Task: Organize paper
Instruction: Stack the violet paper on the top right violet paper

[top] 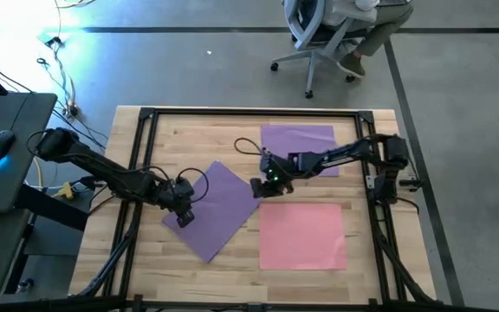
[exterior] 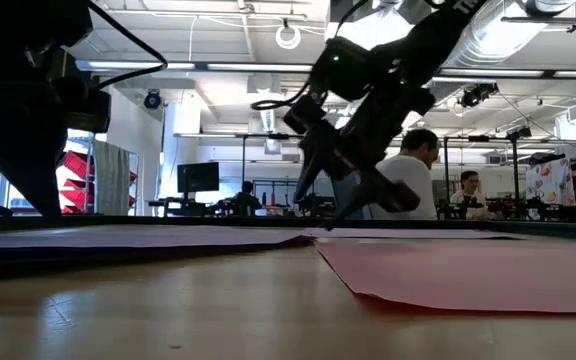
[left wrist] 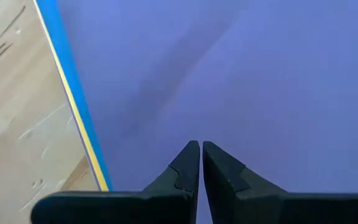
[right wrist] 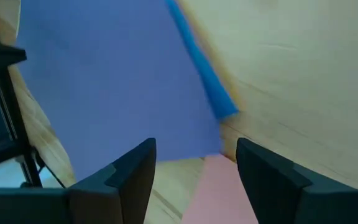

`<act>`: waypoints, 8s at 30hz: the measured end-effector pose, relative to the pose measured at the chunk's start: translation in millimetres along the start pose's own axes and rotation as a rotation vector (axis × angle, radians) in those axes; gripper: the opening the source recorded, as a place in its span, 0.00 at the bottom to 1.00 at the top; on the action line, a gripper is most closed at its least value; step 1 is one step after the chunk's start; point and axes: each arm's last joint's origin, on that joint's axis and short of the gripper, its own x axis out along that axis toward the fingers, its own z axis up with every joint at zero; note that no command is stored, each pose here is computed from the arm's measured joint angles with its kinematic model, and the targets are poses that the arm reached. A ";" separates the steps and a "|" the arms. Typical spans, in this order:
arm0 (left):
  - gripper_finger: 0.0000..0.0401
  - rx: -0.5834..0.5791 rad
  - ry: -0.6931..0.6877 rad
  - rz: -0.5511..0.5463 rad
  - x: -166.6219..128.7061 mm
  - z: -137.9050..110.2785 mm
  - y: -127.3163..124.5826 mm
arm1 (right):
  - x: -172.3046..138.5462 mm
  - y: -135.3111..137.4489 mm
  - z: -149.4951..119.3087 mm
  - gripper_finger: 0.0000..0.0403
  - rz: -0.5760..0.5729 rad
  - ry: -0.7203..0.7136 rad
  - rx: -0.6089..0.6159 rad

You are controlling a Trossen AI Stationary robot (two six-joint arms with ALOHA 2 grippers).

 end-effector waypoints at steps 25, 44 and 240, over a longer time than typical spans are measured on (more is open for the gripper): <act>0.00 0.023 0.024 0.012 11.1 0.7 -4.8 | 15.0 14.4 -7.5 0.02 -0.047 0.009 -0.066; 0.00 0.136 -0.188 0.061 -89.4 60.4 -41.6 | -97.0 71.6 9.1 0.00 0.158 -0.473 -0.053; 0.00 0.216 -0.626 -0.056 -29.7 269.5 31.0 | -285.6 -35.2 -35.3 0.00 -0.441 -0.349 -0.171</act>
